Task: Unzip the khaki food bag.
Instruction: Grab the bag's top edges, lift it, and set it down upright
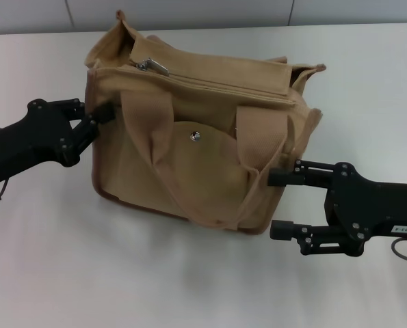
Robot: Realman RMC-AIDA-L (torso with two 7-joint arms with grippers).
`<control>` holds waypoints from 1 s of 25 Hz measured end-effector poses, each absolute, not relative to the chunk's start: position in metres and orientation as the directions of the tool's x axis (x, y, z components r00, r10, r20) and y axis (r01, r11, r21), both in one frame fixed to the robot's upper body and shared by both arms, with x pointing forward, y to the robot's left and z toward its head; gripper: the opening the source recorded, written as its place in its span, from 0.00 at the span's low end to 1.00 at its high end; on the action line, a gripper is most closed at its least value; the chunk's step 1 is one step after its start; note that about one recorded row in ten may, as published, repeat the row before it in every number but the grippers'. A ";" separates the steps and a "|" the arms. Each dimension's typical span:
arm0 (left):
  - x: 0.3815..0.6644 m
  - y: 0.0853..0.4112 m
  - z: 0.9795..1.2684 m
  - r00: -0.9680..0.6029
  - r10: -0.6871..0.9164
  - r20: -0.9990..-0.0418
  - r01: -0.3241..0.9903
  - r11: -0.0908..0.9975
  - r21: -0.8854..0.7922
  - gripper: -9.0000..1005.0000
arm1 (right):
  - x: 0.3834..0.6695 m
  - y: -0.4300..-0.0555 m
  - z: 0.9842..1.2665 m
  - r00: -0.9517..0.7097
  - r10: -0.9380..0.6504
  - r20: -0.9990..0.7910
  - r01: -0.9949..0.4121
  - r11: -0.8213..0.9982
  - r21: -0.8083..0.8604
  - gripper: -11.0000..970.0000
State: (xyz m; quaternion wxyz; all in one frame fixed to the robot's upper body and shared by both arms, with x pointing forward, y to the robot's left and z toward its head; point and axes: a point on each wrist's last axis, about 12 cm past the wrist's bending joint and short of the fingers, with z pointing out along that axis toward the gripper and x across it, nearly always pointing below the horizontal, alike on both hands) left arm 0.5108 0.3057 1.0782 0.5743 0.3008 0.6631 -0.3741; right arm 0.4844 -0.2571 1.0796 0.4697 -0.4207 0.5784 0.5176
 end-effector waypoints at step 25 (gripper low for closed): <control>0.564 0.308 1.149 0.153 -0.008 -0.988 0.849 0.513 0.127 0.09 | 0.486 -0.248 1.080 -0.186 0.110 -0.976 -0.971 0.130 0.200 0.79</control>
